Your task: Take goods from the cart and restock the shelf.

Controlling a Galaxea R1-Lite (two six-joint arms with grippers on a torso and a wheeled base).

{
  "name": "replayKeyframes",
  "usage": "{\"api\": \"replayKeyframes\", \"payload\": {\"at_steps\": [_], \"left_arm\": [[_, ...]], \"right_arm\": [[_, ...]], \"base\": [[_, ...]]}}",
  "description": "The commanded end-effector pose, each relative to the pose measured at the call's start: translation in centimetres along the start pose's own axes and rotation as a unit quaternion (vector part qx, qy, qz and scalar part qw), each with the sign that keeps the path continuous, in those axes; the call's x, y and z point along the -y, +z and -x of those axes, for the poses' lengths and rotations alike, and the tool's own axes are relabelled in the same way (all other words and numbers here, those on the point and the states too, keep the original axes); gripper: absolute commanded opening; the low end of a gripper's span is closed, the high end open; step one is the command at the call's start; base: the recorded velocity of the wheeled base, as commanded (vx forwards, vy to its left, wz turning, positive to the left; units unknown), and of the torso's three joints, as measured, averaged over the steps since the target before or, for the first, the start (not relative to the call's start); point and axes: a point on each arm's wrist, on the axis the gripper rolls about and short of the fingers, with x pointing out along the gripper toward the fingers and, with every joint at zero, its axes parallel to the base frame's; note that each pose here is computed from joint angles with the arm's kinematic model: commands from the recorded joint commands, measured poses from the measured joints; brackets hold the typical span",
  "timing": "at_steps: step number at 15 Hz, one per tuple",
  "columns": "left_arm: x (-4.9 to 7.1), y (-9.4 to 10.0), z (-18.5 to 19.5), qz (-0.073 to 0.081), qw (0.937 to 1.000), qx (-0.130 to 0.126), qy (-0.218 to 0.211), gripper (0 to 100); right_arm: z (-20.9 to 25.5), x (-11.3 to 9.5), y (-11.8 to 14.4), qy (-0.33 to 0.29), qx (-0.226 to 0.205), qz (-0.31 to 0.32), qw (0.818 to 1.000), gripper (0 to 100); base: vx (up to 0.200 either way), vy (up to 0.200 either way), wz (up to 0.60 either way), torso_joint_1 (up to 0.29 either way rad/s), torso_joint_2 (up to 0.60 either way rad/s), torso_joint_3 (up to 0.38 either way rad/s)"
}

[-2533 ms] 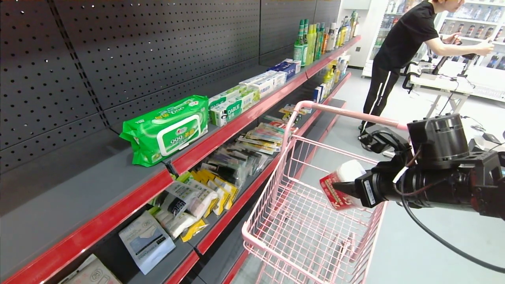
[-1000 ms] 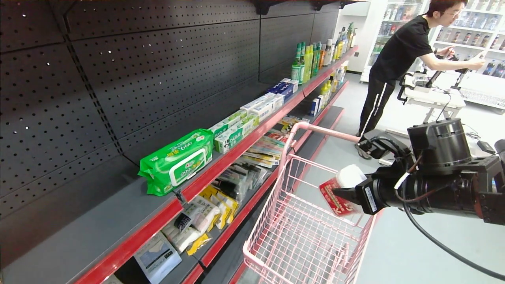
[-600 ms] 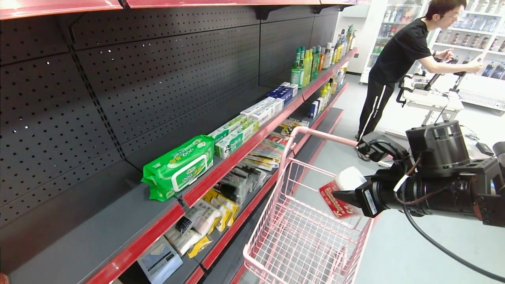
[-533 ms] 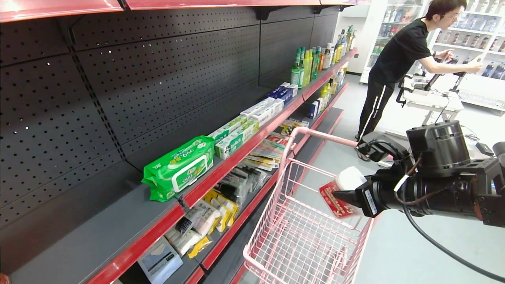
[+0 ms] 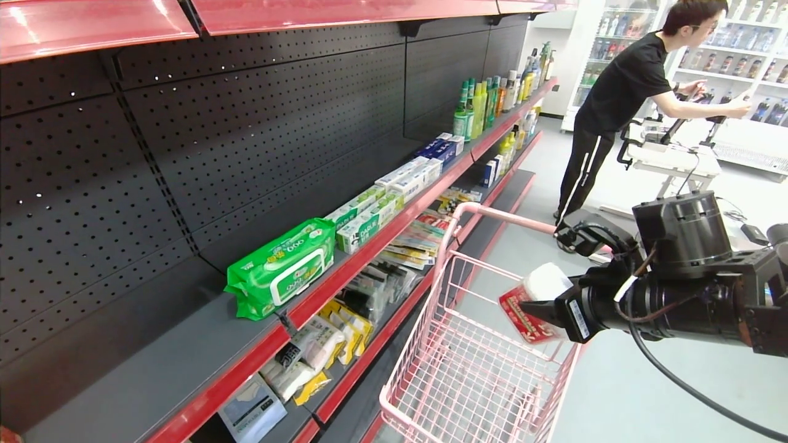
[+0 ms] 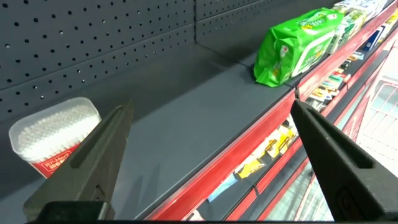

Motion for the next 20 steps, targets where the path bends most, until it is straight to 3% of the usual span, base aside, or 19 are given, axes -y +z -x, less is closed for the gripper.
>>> {"api": "replayKeyframes", "payload": {"at_steps": [1, 5, 13, 20], "left_arm": [[0.0, 0.0, 0.0, 0.0, 1.0, -0.001, 0.0, 100], [0.0, 0.0, 0.0, 0.0, 1.0, -0.001, 0.0, 100], [0.0, 0.0, 0.0, 0.0, 1.0, -0.001, 0.0, 100], [0.0, 0.0, 0.0, 0.0, 1.0, -0.001, 0.0, 100]], "right_arm": [[0.0, 0.0, 0.0, 0.0, -0.001, 0.003, 1.0, 0], [0.2, 0.0, -0.1, -0.003, 0.001, 0.012, 1.0, 0], [2.1, -0.2, -0.4, -0.008, 0.018, 0.032, 0.999, 0], [5.3, -0.3, -2.6, -0.035, 0.028, 0.031, 0.999, 0]], "base": [[0.0, 0.0, 0.0, 0.08, -0.17, -0.09], [0.0, 0.0, 0.0, 0.019, -0.04, -0.021], [0.0, 0.0, 0.6, 0.003, 0.0, -0.001], [0.0, 0.0, 0.6, 0.003, 0.0, 0.001]]}}
